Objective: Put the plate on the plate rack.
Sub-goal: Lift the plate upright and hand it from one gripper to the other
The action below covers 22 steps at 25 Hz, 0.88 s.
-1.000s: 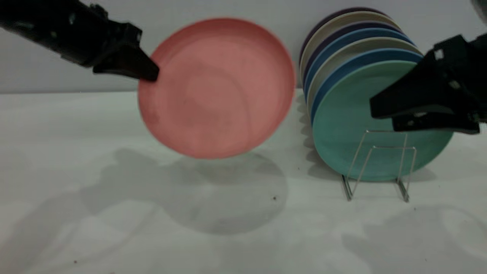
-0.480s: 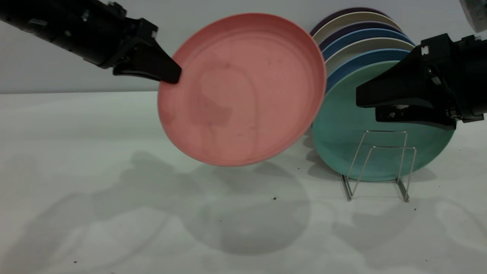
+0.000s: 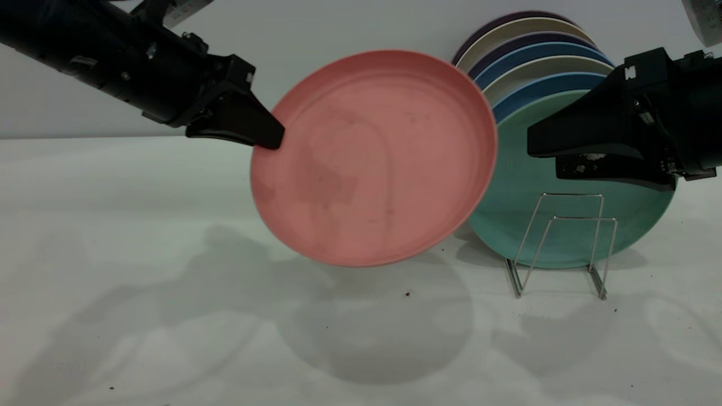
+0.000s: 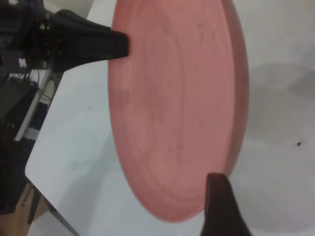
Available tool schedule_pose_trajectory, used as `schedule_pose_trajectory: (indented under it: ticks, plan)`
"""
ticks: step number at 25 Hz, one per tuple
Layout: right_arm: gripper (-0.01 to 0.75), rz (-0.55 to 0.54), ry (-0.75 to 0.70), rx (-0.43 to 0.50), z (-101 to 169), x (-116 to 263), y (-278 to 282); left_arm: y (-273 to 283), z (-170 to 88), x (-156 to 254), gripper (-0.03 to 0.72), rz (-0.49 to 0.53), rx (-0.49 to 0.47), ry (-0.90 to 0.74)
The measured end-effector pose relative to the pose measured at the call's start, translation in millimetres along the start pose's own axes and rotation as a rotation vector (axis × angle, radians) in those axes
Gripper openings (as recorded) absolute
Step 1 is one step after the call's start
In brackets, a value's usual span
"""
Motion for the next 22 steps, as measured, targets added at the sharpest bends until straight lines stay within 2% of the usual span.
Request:
schedule_pose_trajectory:
  ticks: [11,14,16,19,20,21,22]
  plan:
    - [0.484,0.000,0.000,0.001,-0.1,0.0,0.0,-15.7,-43.6,4.3,0.014,0.005,0.080,-0.037]
    - [0.477,0.000,0.000,0.001,-0.1,0.0,0.0,-19.2,-62.0,5.3,0.014,0.001,0.137,-0.041]
    - [0.428,0.000,0.000,0.001,-0.1,0.0,0.0,-20.3,-73.9,8.0,0.016,0.011,0.181,-0.050]
    - [0.246,0.003,0.003,0.000,-0.1,0.5,0.0,-19.4,-81.0,10.2,0.027,0.023,0.223,-0.054]
    - [0.160,0.007,0.008,-0.001,0.2,1.1,0.0,-18.8,-80.4,10.0,0.032,0.023,0.227,-0.052]
    - [0.119,0.013,0.015,-0.001,0.2,2.0,0.0,-17.6,-78.8,9.5,0.036,0.023,0.232,-0.048]
    - [0.121,0.016,0.023,-0.002,0.2,2.3,0.0,-16.2,-77.7,9.3,0.041,0.025,0.242,-0.044]
Point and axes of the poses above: a point on each arm's last joint axis where the gripper is mounted, y pointing back along that axis away from the gripper, z along the wrist's bending axis when the last joint is at zero, x = y × z, the point moved 6 cm from there along -y, pointing out along that axis toward the gripper, and after that the axes turned 4 degrees about y, right-handed, at the moved point
